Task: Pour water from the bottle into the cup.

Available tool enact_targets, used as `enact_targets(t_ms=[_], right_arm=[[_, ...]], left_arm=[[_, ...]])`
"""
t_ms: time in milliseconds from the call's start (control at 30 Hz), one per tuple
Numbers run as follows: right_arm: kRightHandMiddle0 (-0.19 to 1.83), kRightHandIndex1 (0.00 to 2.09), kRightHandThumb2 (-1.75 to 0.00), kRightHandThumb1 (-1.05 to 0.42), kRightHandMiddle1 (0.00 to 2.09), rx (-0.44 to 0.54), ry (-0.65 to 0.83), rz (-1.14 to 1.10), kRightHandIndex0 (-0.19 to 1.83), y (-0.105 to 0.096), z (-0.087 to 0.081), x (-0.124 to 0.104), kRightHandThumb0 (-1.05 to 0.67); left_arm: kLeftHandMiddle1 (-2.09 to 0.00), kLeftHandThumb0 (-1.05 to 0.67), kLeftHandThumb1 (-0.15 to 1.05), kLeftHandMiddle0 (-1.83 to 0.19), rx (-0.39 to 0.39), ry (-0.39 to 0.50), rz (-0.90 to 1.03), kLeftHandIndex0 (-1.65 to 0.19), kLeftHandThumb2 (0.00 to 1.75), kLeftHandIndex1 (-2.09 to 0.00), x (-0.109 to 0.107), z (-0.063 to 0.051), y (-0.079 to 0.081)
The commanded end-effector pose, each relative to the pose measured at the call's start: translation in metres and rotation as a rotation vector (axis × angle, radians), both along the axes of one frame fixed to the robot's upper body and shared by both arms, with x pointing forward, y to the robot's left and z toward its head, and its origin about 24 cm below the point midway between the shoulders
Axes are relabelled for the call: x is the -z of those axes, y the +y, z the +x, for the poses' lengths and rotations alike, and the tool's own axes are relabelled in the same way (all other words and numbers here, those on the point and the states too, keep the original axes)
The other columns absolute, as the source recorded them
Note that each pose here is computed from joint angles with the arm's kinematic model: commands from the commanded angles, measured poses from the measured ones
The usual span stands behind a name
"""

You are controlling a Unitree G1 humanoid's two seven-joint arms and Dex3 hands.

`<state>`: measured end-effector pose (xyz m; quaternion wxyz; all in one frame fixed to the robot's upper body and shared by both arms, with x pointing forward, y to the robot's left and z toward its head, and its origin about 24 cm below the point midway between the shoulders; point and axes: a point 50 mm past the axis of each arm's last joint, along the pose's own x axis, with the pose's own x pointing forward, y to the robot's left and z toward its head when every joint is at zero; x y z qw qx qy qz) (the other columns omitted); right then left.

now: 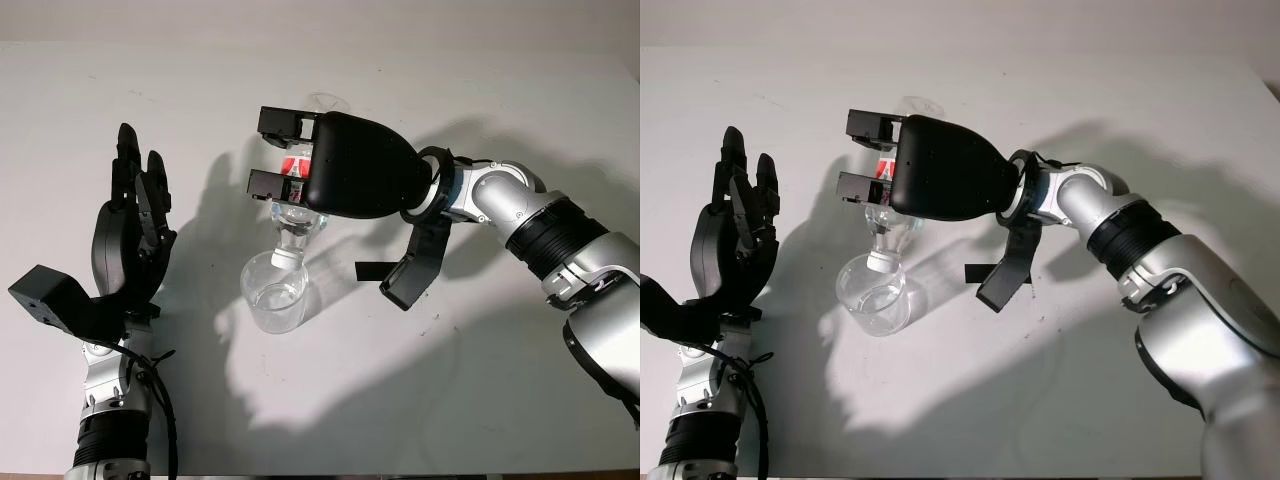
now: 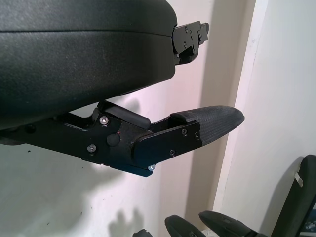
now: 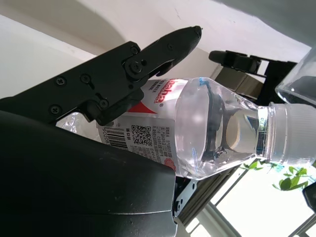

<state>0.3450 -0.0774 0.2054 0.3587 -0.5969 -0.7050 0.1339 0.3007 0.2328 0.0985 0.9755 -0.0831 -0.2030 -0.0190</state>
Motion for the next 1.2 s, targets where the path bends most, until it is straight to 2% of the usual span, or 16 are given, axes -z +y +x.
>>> enact_targets(t_ms=[0, 33, 67, 133, 233, 300, 400, 633, 800, 967, 1100, 1167], right_arm=[[0.6, 2.09, -0.05, -0.95, 1.35, -0.014, 0.072, 0.105, 1.13, 0.0, 0.0, -0.003, -0.49], [0.84, 2.09, -0.13, -1.0, 1.77, -0.011, 0.14, 0.155, 1.2, -0.002, 0.001, -0.003, -0.5], [0.97, 2.09, -0.18, -1.02, 1.93, -0.007, 0.213, 0.206, 1.23, -0.004, 0.002, -0.003, -0.48], [1.25, 2.09, -0.21, -1.04, 2.06, 0.006, 0.327, 0.303, 1.29, -0.009, 0.004, -0.004, -0.45], [1.34, 2.09, -0.23, -1.05, 2.09, 0.029, 0.465, 0.396, 1.34, -0.015, 0.007, -0.005, -0.41], [1.31, 2.09, -0.24, -1.05, 2.09, 0.049, 0.63, 0.48, 1.36, -0.023, 0.01, -0.004, -0.39], [1.13, 2.09, -0.28, -1.05, 2.09, 0.069, 0.859, 0.589, 1.27, -0.037, 0.013, 0.002, -0.33], [1.0, 2.09, -0.36, -1.05, 2.09, 0.11, 1.215, 0.77, 1.21, -0.057, 0.015, 0.016, -0.31], [0.94, 2.09, -0.38, -1.05, 2.09, 0.113, 1.378, 0.868, 1.19, -0.068, 0.011, 0.022, -0.31], [1.04, 2.09, -0.44, -1.05, 2.09, 0.062, 1.721, 1.026, 1.26, -0.078, 0.001, 0.03, -0.33], [0.92, 2.09, -0.45, -1.05, 2.09, 0.072, 1.926, 1.126, 1.21, -0.086, -0.01, 0.032, -0.35], [0.91, 2.09, -0.46, -1.05, 2.09, 0.07, 1.982, 1.154, 1.21, -0.09, -0.014, 0.031, -0.36]], left_arm=[[0.0, -0.71, 1.05, 0.19, -0.003, 0.018, -0.007, 0.19, 0.69, 0.0, 0.007, -0.002, -0.002], [0.0, -0.71, 1.05, 0.19, -0.003, 0.018, -0.005, 0.19, 0.69, 0.0, 0.007, -0.002, -0.002], [0.0, -0.71, 1.05, 0.19, -0.003, 0.018, -0.003, 0.19, 0.7, 0.0, 0.007, -0.002, -0.002], [0.0, -0.71, 1.05, 0.19, -0.003, 0.016, -0.002, 0.19, 0.7, 0.0, 0.006, -0.002, -0.002], [0.0, -0.7, 1.05, 0.19, -0.004, 0.013, -0.005, 0.19, 0.71, 0.0, 0.006, -0.002, -0.001], [0.0, -0.71, 1.05, 0.19, -0.01, 0.015, -0.01, 0.19, 0.7, 0.0, 0.006, -0.002, -0.001], [0.0, -0.71, 1.05, 0.19, -0.008, 0.015, -0.003, 0.19, 0.7, 0.0, 0.005, -0.002, 0.0], [0.0, -0.71, 1.05, 0.19, 0.0, 0.014, -0.012, 0.19, 0.7, 0.0, 0.005, -0.001, -0.001], [0.0, -0.71, 1.05, 0.19, 0.0, 0.016, -0.004, 0.19, 0.7, 0.0, 0.004, -0.002, -0.001], [0.0, -0.71, 1.05, 0.19, 0.001, 0.022, -0.01, 0.19, 0.7, 0.0, 0.005, -0.002, 0.0], [0.0, -0.71, 1.05, 0.19, 0.007, 0.023, -0.01, 0.19, 0.7, 0.0, 0.005, -0.002, 0.0], [0.0, -0.71, 1.05, 0.19, 0.009, 0.022, -0.011, 0.19, 0.7, 0.0, 0.005, -0.002, 0.0]])
